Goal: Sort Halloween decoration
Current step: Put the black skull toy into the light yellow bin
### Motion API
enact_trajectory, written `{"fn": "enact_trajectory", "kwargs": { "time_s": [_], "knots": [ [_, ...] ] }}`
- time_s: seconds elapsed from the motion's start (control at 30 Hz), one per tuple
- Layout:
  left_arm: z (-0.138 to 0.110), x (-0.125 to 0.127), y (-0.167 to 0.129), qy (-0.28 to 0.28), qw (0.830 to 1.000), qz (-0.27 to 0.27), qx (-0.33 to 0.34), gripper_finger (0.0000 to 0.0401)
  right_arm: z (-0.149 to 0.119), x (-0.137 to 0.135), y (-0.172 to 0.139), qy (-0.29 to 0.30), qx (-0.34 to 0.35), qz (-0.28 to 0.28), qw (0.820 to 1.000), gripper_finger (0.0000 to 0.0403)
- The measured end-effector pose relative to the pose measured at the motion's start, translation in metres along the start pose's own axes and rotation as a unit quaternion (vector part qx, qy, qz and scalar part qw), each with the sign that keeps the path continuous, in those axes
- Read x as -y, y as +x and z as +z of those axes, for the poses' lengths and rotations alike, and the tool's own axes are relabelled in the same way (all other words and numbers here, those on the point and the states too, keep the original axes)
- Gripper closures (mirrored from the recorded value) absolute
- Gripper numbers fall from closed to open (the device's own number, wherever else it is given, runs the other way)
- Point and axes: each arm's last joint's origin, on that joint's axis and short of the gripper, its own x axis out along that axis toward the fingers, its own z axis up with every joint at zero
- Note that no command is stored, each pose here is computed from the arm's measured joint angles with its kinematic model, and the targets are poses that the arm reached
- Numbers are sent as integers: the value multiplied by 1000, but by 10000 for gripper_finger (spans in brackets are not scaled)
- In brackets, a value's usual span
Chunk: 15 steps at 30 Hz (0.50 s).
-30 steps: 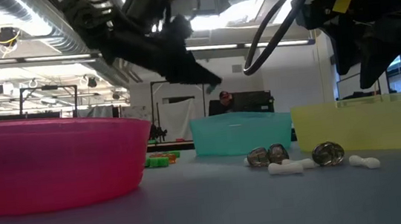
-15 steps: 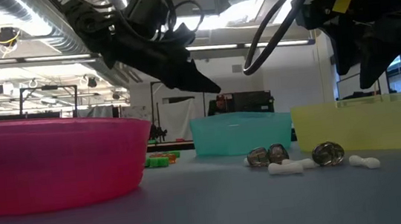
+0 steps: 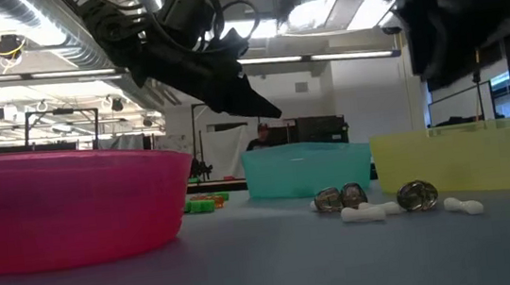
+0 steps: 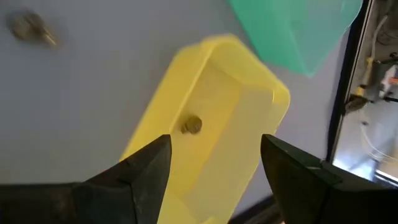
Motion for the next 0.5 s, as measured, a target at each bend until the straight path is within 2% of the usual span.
{"fn": "enact_trajectory", "kwargs": {
  "time_s": [0.2, 0.37, 0.5],
  "knots": [
    [0, 0, 0, 0, 1000, 0, 0, 287, 14, 7, -28, 32, 49, 49, 997, 155],
    [0, 0, 0, -1, 1000, 0, 0, 287, 24, 5, -39, 52, 80, 105, 990, 155],
    [0, 0, 0, 0, 1000, 0, 0, 287, 29, 1, -42, 28, 99, 152, 983, 155]
  ]
}}
